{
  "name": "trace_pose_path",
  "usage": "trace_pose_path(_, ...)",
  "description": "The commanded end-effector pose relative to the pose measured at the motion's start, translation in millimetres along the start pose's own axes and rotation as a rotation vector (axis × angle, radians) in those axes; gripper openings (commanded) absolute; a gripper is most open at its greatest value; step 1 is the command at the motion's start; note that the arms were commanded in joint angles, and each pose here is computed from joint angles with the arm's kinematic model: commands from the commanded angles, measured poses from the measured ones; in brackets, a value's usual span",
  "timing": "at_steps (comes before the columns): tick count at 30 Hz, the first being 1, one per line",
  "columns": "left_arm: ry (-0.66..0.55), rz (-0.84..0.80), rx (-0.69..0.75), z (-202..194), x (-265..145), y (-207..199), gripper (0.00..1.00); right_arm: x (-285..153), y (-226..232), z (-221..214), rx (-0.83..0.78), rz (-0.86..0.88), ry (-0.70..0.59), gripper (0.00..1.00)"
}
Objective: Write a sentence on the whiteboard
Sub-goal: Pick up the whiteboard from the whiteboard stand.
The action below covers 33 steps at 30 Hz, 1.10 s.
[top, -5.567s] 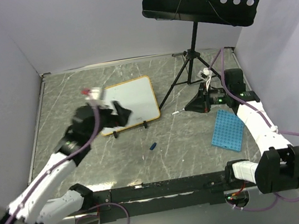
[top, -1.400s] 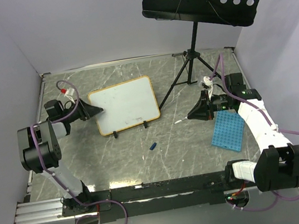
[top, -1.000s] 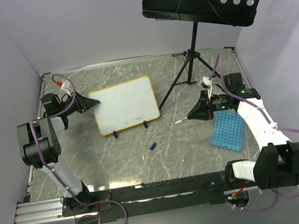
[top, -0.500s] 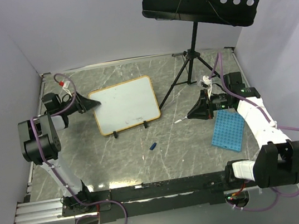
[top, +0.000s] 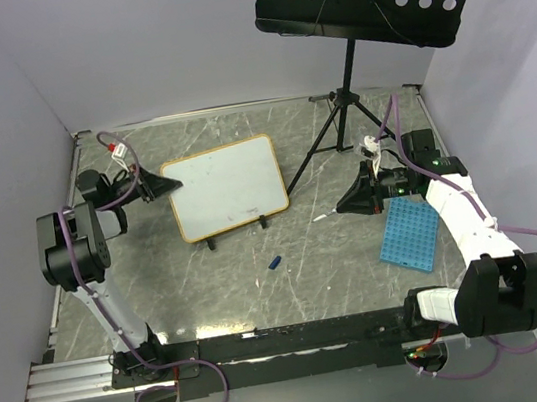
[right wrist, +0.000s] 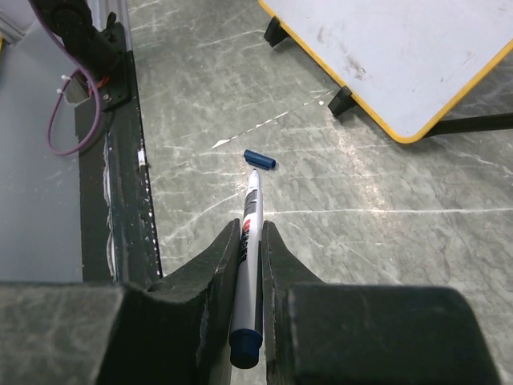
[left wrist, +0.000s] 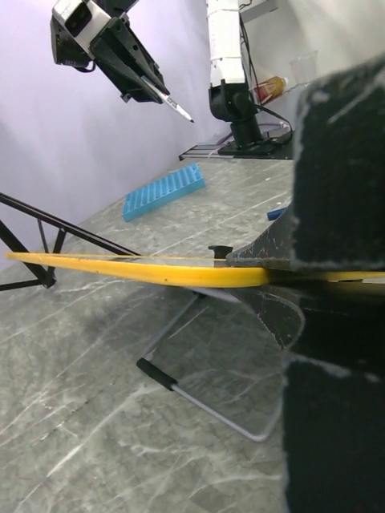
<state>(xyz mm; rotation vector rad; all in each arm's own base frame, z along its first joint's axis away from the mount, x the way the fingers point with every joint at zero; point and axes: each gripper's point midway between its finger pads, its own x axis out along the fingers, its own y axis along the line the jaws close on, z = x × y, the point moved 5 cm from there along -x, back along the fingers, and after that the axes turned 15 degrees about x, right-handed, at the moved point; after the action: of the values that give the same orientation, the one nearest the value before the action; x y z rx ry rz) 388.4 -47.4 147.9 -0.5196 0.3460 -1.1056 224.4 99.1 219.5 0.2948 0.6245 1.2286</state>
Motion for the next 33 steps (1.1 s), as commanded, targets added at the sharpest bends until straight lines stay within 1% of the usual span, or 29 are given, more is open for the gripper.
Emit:
trace_pose_path(1,-0.101,-0.026,0.194,27,-2,-15,0.01,-1,2,16,-0.075,0.006,-0.020,0.00)
trace_pose_path(2,-0.111,-0.034,0.158,29,-2,-18,0.01,-1,2,15,-0.070,0.008,-0.019,0.00)
trace_pose_path(3,-0.119,-0.043,0.164,33,-2,-20,0.01,-1,1,16,-0.072,0.009,-0.021,0.00)
trace_pose_path(4,-0.134,-0.059,0.214,38,-2,-25,0.01,-1,1,15,-0.069,0.007,-0.020,0.00)
trace_pose_path(5,-0.145,-0.071,0.182,42,-1,-28,0.01,-1,1,15,-0.069,0.007,-0.020,0.00)
trace_pose_path(8,-0.173,-0.106,0.196,51,-2,-37,0.01,-1,1,15,-0.067,0.006,-0.020,0.00)
trace_pose_path(13,-0.199,-0.098,0.209,63,-2,-42,0.01,-1,1,16,-0.067,0.003,-0.021,0.00)
trace_pose_path(14,-0.201,-0.091,0.240,67,-2,-43,0.01,-1,0,16,-0.067,0.002,-0.020,0.00)
trace_pose_path(15,-0.195,-0.079,0.209,68,-2,-42,0.01,-1,0,16,-0.069,-0.001,-0.021,0.00)
trace_pose_path(16,-0.197,-0.071,0.212,69,-2,-42,0.01,-1,1,16,-0.067,0.002,-0.021,0.00)
trace_pose_path(17,-0.200,-0.061,0.253,75,-2,-46,0.01,-1,0,16,-0.065,0.002,-0.020,0.00)
trace_pose_path(18,-0.192,-0.045,0.222,75,-2,-44,0.01,-1,0,16,-0.065,0.002,-0.020,0.00)
trace_pose_path(19,-0.197,-0.031,0.225,80,-2,-47,0.01,-1,0,16,-0.065,0.002,-0.020,0.00)
trace_pose_path(20,-0.194,-0.013,0.268,82,-2,-45,0.01,-1,0,16,-0.068,0.002,-0.021,0.00)
trace_pose_path(21,-0.179,0.014,0.202,80,-1,-41,0.01,-1,0,16,-0.067,0.002,-0.021,0.00)
trace_pose_path(22,-0.190,0.041,0.219,86,-2,-45,0.01,-1,0,16,-0.068,0.000,-0.020,0.00)
trace_pose_path(23,-0.189,0.072,0.273,88,-1,-41,0.01,-1,0,16,-0.067,0.002,-0.021,0.00)
trace_pose_path(25,-0.168,0.154,0.265,90,-3,-37,0.01,-1,0,17,-0.067,0.000,-0.021,0.00)
trace_pose_path(26,-0.146,0.180,0.223,89,-4,-40,0.01,-1,0,16,-0.067,-0.001,-0.020,0.00)
trace_pose_path(27,-0.143,0.203,0.262,89,-3,-39,0.01,-1,0,16,-0.065,-0.001,-0.020,0.00)
trace_pose_path(31,-0.139,0.247,0.229,89,-6,-47,0.01,-1,0,17,-0.068,-0.003,-0.020,0.00)
trace_pose_path(33,-0.140,0.251,0.239,89,-5,-56,0.01,-1,0,17,-0.068,-0.004,-0.020,0.00)
